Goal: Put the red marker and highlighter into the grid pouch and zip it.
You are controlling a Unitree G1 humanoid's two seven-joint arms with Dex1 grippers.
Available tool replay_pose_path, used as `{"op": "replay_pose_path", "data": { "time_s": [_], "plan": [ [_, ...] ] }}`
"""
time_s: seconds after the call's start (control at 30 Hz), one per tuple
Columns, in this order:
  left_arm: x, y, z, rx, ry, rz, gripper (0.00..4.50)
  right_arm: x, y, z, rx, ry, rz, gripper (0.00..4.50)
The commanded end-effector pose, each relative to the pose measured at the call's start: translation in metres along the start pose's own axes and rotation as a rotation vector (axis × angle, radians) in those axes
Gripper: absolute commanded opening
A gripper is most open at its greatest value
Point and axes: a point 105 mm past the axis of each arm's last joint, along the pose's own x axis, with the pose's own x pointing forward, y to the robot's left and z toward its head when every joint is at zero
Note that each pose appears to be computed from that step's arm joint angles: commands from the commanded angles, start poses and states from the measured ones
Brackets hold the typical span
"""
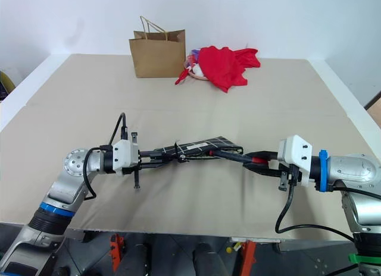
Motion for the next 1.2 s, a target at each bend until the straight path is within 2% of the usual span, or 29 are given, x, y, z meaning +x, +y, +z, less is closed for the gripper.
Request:
{"op": "replay_pose_path", "data": {
  "time_s": [0.03, 0.43, 0.47, 0.53, 0.6, 0.63, 0.67, 0.7, 0.87, 1.0, 1.07, 1.2],
  "plan": [
    [0.003, 0.000, 0.013, 0.031, -0.045, -0.003, 0.00, 0.007, -0.004, 0.011, -0.036, -0.012, -0.008, 0.59],
    [0.010, -0.005, 0.016, 0.030, -0.069, -0.022, 0.00, 0.042, 0.006, 0.035, -0.057, -0.067, 0.087, 0.59],
    [0.010, -0.005, 0.016, 0.029, -0.069, -0.021, 0.00, 0.043, 0.005, 0.037, -0.061, -0.081, 0.081, 1.63],
    [0.010, -0.005, 0.015, 0.026, -0.069, -0.019, 0.00, 0.042, 0.005, 0.038, -0.070, -0.096, 0.080, 2.40],
    [0.010, -0.005, 0.015, 0.022, -0.067, -0.015, 0.00, 0.036, 0.006, 0.035, -0.074, -0.093, 0.076, 3.47],
    [0.009, -0.005, 0.014, 0.018, -0.064, -0.012, 0.00, 0.031, 0.008, 0.037, -0.062, -0.116, 0.084, 3.79],
    [0.008, -0.004, 0.013, 0.015, -0.060, -0.006, 0.00, 0.024, 0.008, 0.037, -0.041, -0.136, 0.079, 4.41],
    [0.007, -0.003, 0.012, 0.014, -0.056, 0.000, 0.00, 0.016, 0.005, 0.037, 0.000, -0.159, 0.048, 4.41],
    [0.004, 0.001, 0.011, 0.006, -0.046, 0.024, 0.00, -0.031, -0.028, 0.021, 0.210, -0.231, -0.286, 4.41],
    [0.002, 0.001, 0.010, 0.001, -0.037, 0.024, 0.00, -0.068, -0.055, -0.026, 0.387, -0.155, -0.753, 4.41],
    [0.003, 0.001, 0.009, 0.001, -0.035, 0.026, 0.00, -0.074, -0.058, -0.042, 0.429, -0.116, -0.941, 4.41],
    [0.003, 0.002, 0.009, 0.003, -0.032, 0.028, 0.00, -0.067, -0.050, -0.067, 0.462, -0.002, -1.133, 4.41]
  ]
}}
